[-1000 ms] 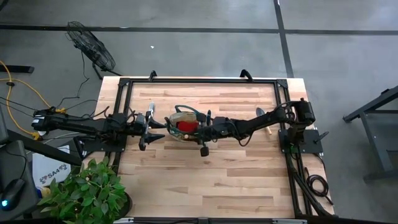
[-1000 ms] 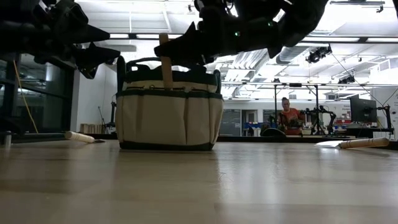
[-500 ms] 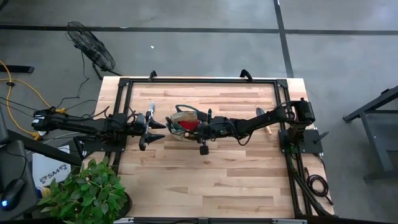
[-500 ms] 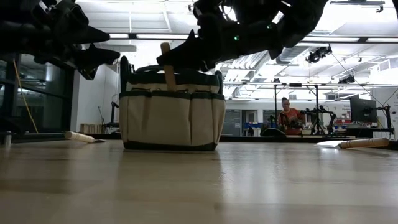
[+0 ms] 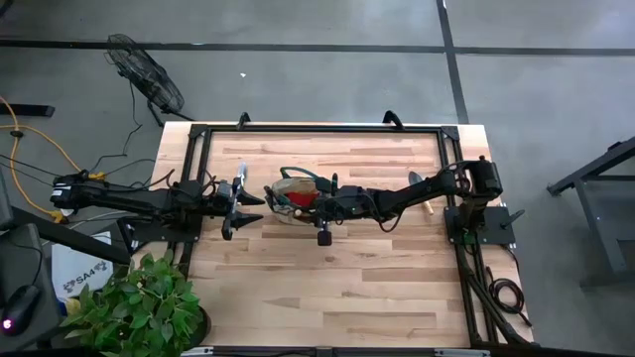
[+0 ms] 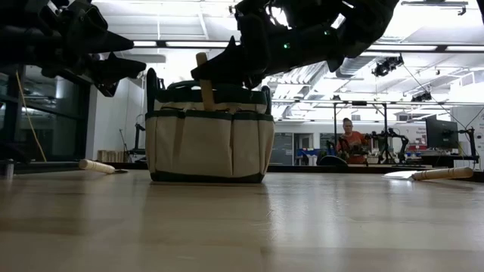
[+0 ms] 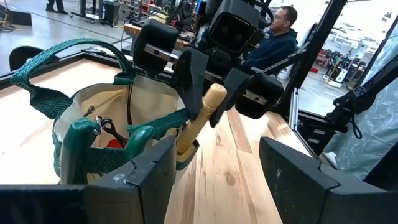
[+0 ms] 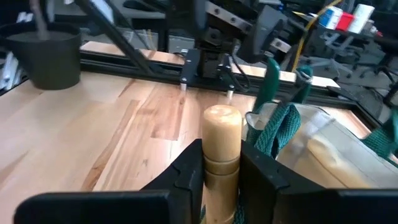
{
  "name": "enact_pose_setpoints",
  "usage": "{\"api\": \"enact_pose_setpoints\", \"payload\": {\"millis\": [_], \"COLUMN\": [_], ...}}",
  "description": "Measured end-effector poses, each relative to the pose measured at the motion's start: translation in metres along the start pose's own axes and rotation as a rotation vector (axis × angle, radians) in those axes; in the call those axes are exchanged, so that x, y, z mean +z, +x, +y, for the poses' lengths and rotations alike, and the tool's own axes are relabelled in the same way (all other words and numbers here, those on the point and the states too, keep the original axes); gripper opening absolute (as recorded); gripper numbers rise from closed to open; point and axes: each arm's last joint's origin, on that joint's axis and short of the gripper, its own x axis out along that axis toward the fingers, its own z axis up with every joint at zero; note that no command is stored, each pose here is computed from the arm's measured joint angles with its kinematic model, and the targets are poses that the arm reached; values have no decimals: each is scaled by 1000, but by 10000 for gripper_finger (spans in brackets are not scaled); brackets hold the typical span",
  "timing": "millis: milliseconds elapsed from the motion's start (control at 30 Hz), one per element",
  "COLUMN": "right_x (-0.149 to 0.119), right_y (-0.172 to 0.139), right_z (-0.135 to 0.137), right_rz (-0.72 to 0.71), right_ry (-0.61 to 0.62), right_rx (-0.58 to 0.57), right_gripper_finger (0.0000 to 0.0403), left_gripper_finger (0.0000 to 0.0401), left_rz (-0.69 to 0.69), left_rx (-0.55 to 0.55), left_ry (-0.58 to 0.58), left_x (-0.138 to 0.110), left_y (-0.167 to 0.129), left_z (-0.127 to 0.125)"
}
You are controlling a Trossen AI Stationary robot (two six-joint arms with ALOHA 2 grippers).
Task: Pick & Place Garden tools in Gardening bag
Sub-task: Put the light brown hand rake into the light brown gardening bag, then adjust the light brown gardening bag
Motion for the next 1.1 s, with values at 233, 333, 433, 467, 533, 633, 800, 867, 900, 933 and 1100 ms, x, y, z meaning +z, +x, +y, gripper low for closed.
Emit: {"api": "enact_pose_setpoints", "payload": {"millis": [233,333,433,467,533,633,800,867,900,933,1100], "right_x": [1,2,2,2,2,4,13,17,19,21,26], "right_y": [0,0,0,0,0,-1,-6,-8,-9,-10,-13], "right_z": [0,0,0,0,0,0,-1,-2,-2,-2,-4], "right_rz": [-13,-18,-20,-20,-20,-27,-55,-61,-69,-70,-84], "right_ry": [29,61,77,77,79,105,112,113,112,112,106], "right_rx": [-12,-11,-11,-11,-11,-11,-13,-14,-15,-19,-52], "right_gripper_finger": [99,123,149,156,171,189,205,205,205,205,205], "left_gripper_finger": [226,226,226,226,226,226,226,226,226,226,226], "left_rz": [1,1,1,1,3,5,6,10,11,13,18], "left_rx": [-1,-1,-2,-3,-2,-2,-2,-1,-3,-4,-4], "left_ry": [0,0,0,-1,-4,-4,-5,-8,-10,-11,-11], "left_x": [0,0,0,0,0,0,-1,-1,-1,-1,-2], "left_y": [0,0,0,0,0,0,0,0,0,0,0], "left_z": [0,0,0,0,0,0,0,0,0,0,0]}}
